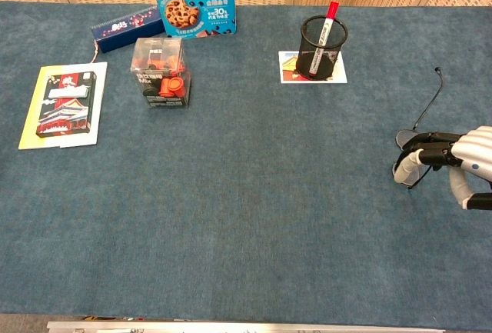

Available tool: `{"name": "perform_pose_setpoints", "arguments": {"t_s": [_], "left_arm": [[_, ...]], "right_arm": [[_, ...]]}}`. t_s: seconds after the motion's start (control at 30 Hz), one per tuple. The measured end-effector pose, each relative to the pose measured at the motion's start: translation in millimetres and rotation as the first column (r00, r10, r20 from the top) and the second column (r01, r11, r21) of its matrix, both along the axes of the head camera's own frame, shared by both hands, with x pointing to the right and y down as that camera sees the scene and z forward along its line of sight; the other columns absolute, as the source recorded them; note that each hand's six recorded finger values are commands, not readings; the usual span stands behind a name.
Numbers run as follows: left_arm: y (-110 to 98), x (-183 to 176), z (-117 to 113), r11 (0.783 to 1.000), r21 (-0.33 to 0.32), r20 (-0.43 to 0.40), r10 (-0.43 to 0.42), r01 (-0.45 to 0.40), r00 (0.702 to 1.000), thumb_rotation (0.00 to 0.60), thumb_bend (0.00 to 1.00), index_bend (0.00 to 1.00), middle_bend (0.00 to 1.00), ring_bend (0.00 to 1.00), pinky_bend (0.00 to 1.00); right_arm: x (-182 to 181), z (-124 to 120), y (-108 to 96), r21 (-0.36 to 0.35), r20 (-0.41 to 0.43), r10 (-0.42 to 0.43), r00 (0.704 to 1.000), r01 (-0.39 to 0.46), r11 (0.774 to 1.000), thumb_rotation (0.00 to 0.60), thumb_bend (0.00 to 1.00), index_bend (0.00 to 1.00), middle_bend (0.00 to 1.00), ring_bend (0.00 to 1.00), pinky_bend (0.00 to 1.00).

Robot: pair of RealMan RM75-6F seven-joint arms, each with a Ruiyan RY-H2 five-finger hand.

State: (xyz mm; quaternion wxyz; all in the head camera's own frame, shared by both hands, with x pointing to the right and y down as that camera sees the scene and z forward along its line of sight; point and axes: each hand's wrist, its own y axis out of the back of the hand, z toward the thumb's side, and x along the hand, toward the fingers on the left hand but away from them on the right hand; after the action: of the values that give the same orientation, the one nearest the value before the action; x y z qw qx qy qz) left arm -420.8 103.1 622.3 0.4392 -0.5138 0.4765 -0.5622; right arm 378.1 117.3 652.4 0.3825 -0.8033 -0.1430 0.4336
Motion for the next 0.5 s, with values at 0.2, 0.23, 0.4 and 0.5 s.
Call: {"name": "perform_pose_setpoints", "arguments": {"t_s": [0.2,0.23,0.4,0.5], "left_arm": [[1,0,0,1.0,-0.001,-0.001,-0.001,0.001,1.0,0.6,0.52,0.45,0.52,0.5,0.63],[1,0,0,1.0,-0.001,-0.001,-0.001,0.001,1.0,0.6,0.52,0.45,0.52,0.5,0.63],[0,0,1,1.0,-0.002,0.001,-0.001,0.001,1.0,0.6,0.52,0.46,0.52,0.5,0.63],[0,0,1,1.0,-0.002,0.001,-0.001,0.001,1.0,0.6,0.52,0.46,0.52,0.5,0.63]], "right_arm": [[5,1,-2,0.007,-0.018,0.013,1.0,-0.013,1.0,0.6,1.0,0.36,0.32,0.17,0.38],[6,1,-2,0.008,-0.02,0.014,1.0,-0.014,1.0,0.6,1.0,0.36,0.32,0.17,0.38],[11,2,-4,0.016,-0.04,0.023,0.999,-0.022,1.0,0.6,1.0,0.36,0.32,0.17,0.38],[13,2,-4,0.02,-0.049,0.03,0.998,-0.029,0.999,0.6,1.0,0.36,0.32,0.17,0.38]]}}
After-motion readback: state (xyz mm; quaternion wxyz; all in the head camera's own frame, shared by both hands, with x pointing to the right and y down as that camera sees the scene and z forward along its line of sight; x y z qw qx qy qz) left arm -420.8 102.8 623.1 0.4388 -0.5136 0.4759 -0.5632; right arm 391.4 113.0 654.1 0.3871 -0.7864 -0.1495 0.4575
